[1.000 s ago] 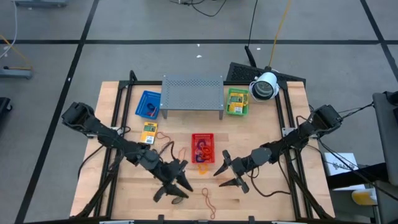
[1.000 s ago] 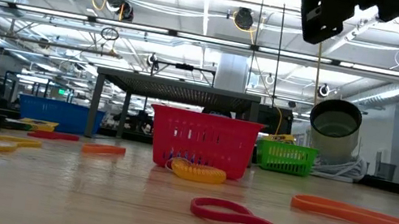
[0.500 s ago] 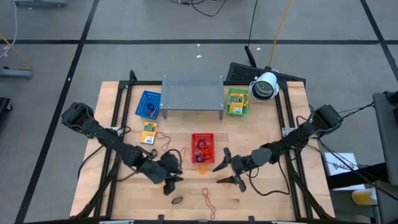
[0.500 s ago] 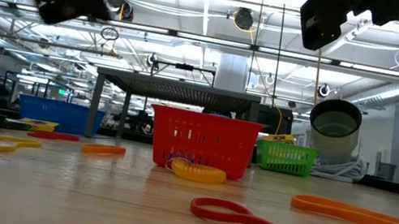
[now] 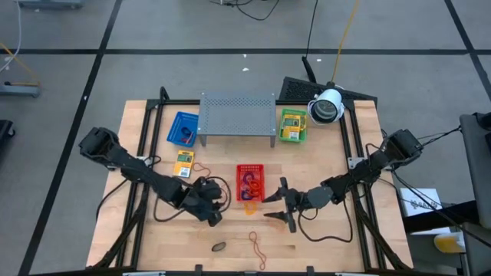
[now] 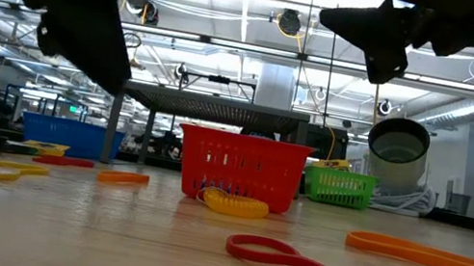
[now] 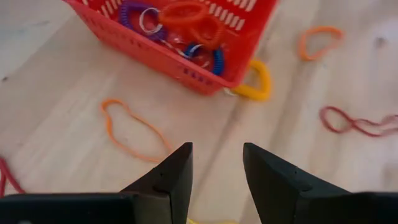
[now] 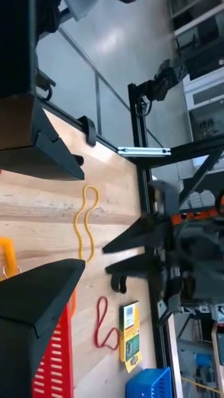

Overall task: Pick & Place Office Desk Supplies
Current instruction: Put the top left orange rubber band into the blue basket

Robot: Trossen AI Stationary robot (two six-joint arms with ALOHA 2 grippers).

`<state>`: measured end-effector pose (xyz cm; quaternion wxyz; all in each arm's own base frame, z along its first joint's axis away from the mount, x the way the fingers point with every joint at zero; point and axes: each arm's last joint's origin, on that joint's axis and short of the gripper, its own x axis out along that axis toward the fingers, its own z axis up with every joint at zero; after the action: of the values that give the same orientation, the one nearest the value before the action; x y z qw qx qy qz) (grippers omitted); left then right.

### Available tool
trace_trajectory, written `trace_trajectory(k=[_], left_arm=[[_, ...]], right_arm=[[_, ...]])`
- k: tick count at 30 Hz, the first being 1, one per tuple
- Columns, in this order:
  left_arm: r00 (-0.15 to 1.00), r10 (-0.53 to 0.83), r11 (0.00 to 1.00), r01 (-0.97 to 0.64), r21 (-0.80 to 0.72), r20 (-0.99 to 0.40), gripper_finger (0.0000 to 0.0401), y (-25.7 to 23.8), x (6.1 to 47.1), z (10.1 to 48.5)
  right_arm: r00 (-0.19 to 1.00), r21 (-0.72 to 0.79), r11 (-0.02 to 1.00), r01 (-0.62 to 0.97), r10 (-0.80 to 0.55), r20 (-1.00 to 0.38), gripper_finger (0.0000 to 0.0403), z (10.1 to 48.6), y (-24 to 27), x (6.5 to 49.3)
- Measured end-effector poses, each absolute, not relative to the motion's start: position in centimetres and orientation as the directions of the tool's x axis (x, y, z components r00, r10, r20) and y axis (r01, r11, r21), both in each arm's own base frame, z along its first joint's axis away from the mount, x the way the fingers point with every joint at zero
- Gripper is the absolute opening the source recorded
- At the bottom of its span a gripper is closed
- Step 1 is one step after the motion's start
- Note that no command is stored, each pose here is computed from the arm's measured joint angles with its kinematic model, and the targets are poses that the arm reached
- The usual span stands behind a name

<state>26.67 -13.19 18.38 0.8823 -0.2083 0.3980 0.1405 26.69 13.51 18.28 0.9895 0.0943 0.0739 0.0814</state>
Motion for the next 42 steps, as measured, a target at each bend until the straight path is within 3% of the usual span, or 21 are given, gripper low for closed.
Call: trace_trajectory(k=[13,31,42], left_arm=[[0.522,0.22,0.851,-0.515,-0.098,-0.824,0.015,-12.0,28.3,13.3],[0.47,0.387,0.791,-0.611,0.025,-0.793,0.0149,-10.2,28.3,12.9],[0.482,0.389,0.789,-0.614,0.014,-0.785,0.015,-10.3,28.4,13.0]], right_arm=[[0.968,0.211,0.96,-0.182,0.212,-0.131,0.0207,18.3,14.4,26.2],[0.965,0.254,0.948,-0.19,0.228,-0.131,0.0207,18.3,14.9,25.9],[0.964,0.264,0.946,-0.187,0.228,-0.134,0.0207,18.3,14.9,25.9]])
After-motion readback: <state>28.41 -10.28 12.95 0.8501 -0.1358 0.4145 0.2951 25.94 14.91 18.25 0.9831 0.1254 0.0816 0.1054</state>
